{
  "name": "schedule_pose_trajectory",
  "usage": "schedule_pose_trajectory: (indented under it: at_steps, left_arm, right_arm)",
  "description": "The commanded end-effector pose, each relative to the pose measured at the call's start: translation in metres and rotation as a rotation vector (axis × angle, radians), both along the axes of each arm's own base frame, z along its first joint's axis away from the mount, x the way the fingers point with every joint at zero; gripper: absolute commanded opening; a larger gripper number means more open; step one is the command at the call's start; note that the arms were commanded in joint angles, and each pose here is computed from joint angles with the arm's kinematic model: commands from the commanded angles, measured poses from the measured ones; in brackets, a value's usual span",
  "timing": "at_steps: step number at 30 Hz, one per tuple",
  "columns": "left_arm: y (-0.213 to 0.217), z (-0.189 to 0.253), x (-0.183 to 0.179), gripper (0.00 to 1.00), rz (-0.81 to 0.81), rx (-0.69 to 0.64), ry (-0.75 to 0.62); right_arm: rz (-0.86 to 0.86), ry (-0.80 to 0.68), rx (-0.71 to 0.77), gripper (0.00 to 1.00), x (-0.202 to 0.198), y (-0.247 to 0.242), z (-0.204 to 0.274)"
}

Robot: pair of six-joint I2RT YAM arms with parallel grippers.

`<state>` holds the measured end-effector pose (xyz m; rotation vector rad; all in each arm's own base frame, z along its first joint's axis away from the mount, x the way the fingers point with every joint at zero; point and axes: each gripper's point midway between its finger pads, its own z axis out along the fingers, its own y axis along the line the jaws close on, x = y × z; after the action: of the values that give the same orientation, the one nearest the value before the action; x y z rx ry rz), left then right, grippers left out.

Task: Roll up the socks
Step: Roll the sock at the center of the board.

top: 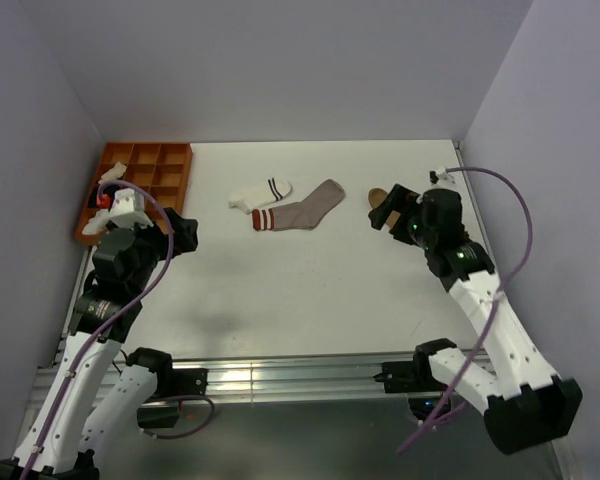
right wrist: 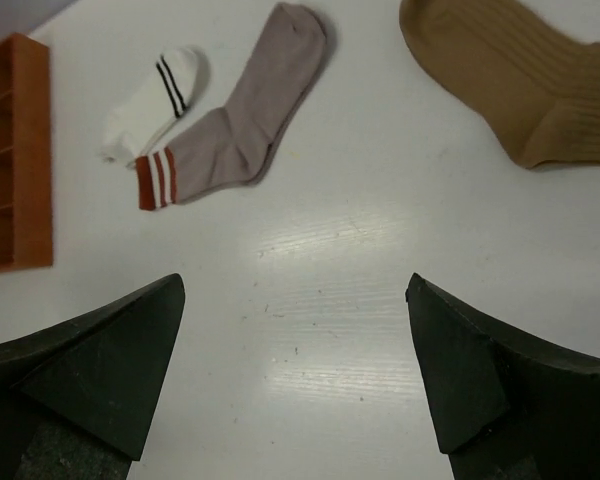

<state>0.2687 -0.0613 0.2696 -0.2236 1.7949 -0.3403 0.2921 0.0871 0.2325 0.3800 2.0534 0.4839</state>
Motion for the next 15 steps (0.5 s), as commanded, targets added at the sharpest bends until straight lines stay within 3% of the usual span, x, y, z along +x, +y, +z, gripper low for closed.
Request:
schedule_pose_trajectory:
  at_steps: [1, 5, 6, 11, 15]
  left_arm:
    - [-0.012, 0.015, -0.001, 0.99, -0.061, -0.033, -0.06]
    - [-0.005, 0.009, -0.001, 1.0, -0.033, -0.016, -0.06]
    - [-0.003, 0.008, -0.001, 0.99, -0.023, -0.011, -0.061]
    - [0.0, 0.003, -0.002, 1.0, -0.01, 0.003, -0.054]
    - [0.007, 0.004, -0.003, 1.0, 0.026, 0.01, -0.061]
  right_arm:
    - [-0.005, -0.031, 0.057, 1.0, 0.04, 0.015, 0.01]
    - [0.121, -0.004, -0.033, 0.97, 0.079, 0.054, 0.001]
    - [0.145, 0.046, -0.099, 0.96, 0.09, 0.063, -0.022]
    - [0.299, 0.039, -0.136, 0.92, 0.128, 0.13, -0.033]
    - [0.407, 0.093, -0.235, 0.91, 0.152, 0.18, -0.077]
